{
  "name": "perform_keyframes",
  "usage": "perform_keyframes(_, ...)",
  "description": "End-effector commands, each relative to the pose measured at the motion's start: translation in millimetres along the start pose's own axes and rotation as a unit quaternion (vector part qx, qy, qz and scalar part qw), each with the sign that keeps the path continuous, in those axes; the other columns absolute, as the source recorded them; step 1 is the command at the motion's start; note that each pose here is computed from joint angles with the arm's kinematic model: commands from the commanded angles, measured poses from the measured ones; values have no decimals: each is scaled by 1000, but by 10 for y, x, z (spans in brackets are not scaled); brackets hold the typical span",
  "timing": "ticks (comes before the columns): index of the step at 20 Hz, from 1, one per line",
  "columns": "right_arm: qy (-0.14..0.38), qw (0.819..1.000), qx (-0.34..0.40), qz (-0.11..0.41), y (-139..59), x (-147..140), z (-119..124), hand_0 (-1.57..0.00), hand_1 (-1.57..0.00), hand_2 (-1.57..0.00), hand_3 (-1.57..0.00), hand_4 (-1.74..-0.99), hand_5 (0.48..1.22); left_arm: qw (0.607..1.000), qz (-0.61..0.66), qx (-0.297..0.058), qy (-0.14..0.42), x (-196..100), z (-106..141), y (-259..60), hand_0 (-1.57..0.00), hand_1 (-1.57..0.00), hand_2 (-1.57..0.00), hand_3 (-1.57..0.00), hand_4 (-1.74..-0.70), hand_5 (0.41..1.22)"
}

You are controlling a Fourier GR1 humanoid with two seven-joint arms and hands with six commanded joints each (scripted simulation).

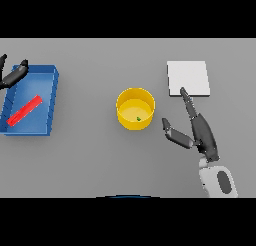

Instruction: Pick up the red beaker and tilt it to pour out 1 green nut into yellow bowl. Pick up the yellow bowl and place it on the metallic measuring scale.

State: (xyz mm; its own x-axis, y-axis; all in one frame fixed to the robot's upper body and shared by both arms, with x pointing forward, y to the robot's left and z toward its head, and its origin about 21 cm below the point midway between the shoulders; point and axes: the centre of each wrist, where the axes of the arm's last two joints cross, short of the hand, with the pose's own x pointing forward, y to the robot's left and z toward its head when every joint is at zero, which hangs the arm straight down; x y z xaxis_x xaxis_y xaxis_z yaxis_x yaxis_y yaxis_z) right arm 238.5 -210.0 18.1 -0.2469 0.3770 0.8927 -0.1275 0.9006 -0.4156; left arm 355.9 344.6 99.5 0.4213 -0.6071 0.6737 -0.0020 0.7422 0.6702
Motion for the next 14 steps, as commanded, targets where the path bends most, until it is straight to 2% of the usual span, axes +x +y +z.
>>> perform_keyframes(1,-7,1000,27,12,29,9,-29,1,1,1,1,-1137,717,1000,2,2,-3,21,7,-10,-27,-24,-23,-19,-713,685)
perform_keyframes(3,-21,994,81,71,-86,68,-148,1,1,1,1,-1172,728,1000,0,-1,-8,11,24,-33,-17,-15,-14,-12,-713,683)
perform_keyframes(5,-28,976,138,166,-125,174,-295,1,1,1,1,-1204,708,1000,9,0,-15,-7,20,-28,-11,-9,-9,-7,-719,670)
perform_keyframes(7,-55,949,197,240,-44,278,-428,1,1,1,1,-1220,701,1000,14,-7,-16,-28,13,-68,-6,-6,-5,-4,-719,664)
perform_keyframes(10,-109,895,273,337,8,363,-625,1,1,1,1,-1232,702,1000,11,-9,-15,16,-8,-69,-3,-2,-2,-2,-715,669)
perform_keyframes(12,-112,862,311,385,70,393,-772,1,1,1,1,-1223,705,1000,13,-16,-17,12,19,-84,-1,-1,-1,-1,-712,676)
perform_keyframes(14,-127,834,347,409,57,458,-862,1,1,1,1,-1213,705,1000,16,-16,-18,48,16,-50,-1,0,0,0,-714,682)
